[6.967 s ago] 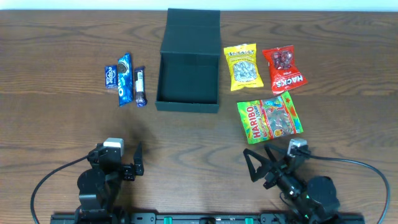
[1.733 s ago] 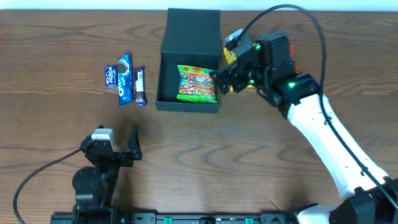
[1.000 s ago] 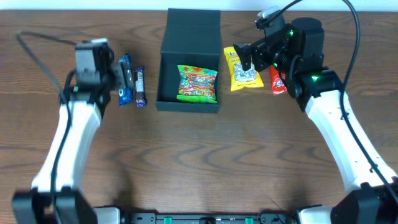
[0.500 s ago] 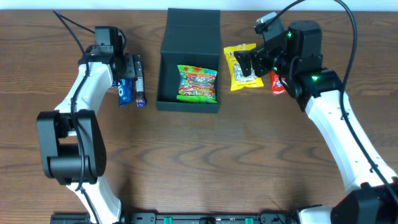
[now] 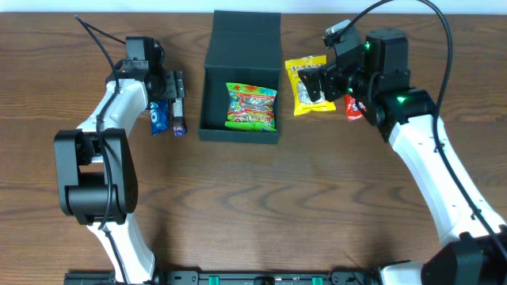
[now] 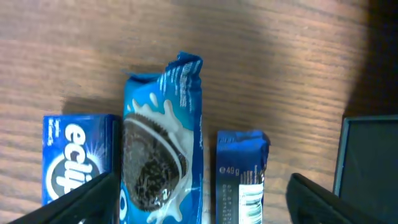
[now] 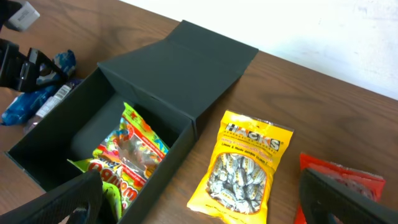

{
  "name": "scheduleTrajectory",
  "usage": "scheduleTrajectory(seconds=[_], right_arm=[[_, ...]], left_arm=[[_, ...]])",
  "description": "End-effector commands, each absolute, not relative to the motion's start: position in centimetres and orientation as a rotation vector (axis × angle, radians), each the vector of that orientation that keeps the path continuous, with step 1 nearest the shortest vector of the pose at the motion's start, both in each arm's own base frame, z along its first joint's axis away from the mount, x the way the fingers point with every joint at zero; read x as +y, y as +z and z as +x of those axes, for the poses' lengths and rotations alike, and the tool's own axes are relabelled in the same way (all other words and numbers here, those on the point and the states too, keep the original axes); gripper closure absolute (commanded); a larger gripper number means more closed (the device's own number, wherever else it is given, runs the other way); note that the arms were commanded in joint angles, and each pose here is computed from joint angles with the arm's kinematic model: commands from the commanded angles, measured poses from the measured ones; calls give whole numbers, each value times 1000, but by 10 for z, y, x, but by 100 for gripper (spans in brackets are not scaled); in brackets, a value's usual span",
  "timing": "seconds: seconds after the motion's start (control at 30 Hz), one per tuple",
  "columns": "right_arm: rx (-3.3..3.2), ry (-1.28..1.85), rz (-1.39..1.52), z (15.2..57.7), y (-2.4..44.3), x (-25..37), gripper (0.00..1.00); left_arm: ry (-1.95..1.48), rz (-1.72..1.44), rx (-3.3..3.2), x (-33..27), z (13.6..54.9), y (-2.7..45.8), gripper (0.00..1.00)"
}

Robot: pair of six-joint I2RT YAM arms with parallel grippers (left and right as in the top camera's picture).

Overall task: Pack container
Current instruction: 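Move the left gripper to the Oreo pack and grasp it, then lower the Oreo pack into the box's left side and release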

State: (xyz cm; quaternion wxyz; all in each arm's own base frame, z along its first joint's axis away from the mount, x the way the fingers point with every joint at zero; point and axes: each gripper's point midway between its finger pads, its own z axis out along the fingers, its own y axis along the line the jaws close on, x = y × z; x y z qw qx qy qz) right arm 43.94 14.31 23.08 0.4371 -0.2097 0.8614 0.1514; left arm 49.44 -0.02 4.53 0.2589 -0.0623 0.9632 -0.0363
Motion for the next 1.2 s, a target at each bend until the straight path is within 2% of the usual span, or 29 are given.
scheduleTrajectory(seconds=[0.0, 0.03, 0.27, 0.43, 0.6, 0.7, 0.8, 0.93, 1.07, 1.13, 1.17], right_arm=[[2131, 368, -527, 440, 235, 140, 1], [2133, 367, -527, 441, 235, 140, 1], [2140, 369, -527, 440, 233, 140, 1], [2141, 369, -527, 440, 233, 140, 1], [2148, 373, -520, 439, 232, 139, 1], [2149, 373, -520, 439, 231, 139, 1], [2149, 373, -520, 439, 232, 139, 1], [2149, 373, -520, 439, 231, 139, 1], [2149, 373, -519, 439, 231, 139, 1], [2149, 373, -519, 439, 231, 139, 1], [2149, 372, -518, 440, 231, 139, 1]], left_arm=[[-59, -179, 2578, 5, 504, 51, 25], [-45, -184, 2571, 8, 506, 52, 29], [-40, -190, 2586, 10, 507, 39, 31], [-38, -194, 2627, 10, 503, 19, 36], [8, -206, 2619, 16, 504, 19, 41], [14, -208, 2618, 17, 504, 19, 50], [16, -208, 2620, 17, 504, 18, 69], [12, -217, 2620, 17, 504, 18, 85], [12, -217, 2618, 17, 505, 20, 87], [12, -216, 2608, 17, 507, 30, 94], [11, -215, 2593, 17, 510, 41, 94]])
